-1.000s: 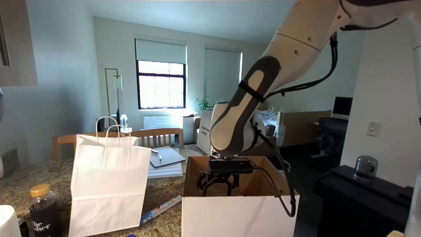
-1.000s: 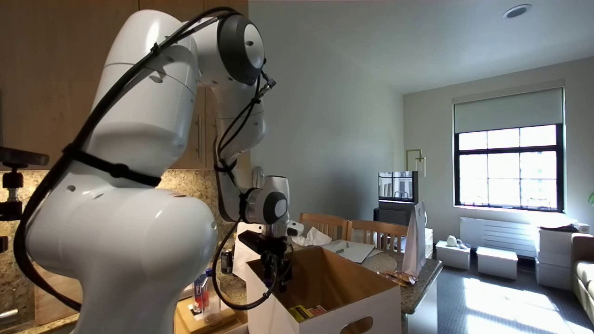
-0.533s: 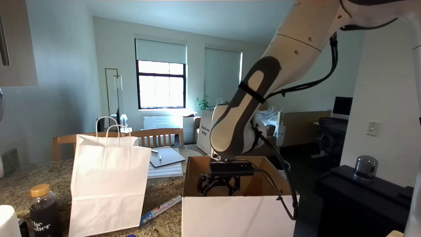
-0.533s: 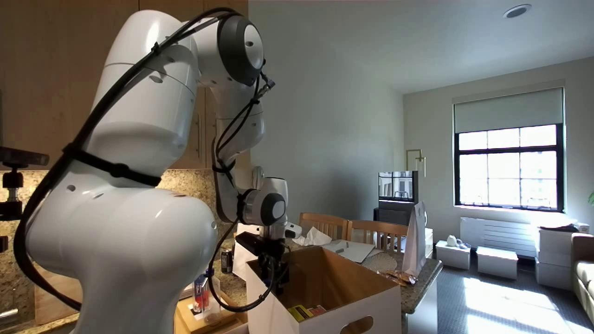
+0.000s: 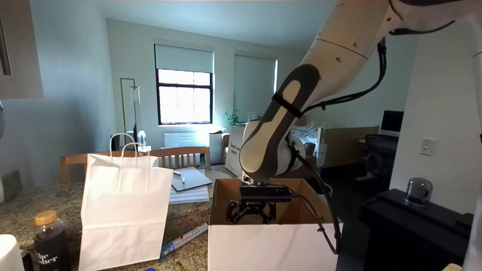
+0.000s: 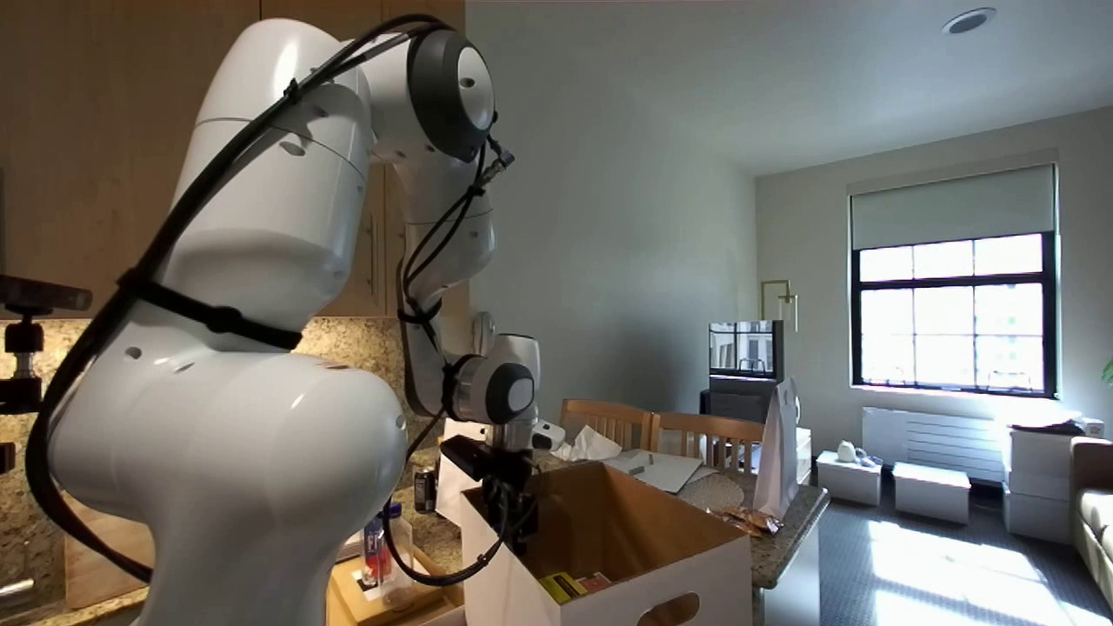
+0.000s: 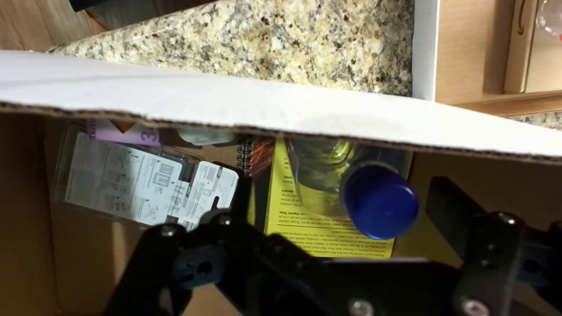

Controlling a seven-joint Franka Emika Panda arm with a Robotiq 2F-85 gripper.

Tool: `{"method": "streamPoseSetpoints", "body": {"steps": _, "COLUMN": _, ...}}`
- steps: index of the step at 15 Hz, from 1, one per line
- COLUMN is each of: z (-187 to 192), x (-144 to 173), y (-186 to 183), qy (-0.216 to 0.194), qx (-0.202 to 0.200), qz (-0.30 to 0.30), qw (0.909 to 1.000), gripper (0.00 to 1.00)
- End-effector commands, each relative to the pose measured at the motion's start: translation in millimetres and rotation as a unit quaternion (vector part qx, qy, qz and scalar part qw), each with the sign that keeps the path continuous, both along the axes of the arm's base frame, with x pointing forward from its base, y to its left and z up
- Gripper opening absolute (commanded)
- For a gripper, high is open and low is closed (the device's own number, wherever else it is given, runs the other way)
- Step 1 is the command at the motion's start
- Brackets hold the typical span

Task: Remove two bottles from the box

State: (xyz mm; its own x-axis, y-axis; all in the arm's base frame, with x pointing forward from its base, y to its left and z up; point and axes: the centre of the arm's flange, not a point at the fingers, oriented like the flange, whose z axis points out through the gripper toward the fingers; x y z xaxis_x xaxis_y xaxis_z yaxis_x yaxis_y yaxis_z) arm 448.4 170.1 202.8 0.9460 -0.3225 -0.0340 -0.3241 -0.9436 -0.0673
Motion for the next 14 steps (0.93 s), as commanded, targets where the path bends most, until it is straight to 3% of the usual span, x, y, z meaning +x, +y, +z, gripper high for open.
{"method": "streamPoseSetpoints", "body": {"steps": 1, "z": 0.1, "x": -4.8, "y": -6.9, "qy": 0.008, "qx": 0.012, "qz": 0.004, "qw": 0.9999, "gripper": 1.00}}
{"method": "streamPoseSetpoints", "body": {"steps": 14, "z": 1.0, "x": -4.0, "y": -0.4, "qy": 0.006, "qx": 0.016, "qz": 0.012, "qw": 0.9998, "gripper": 1.00}}
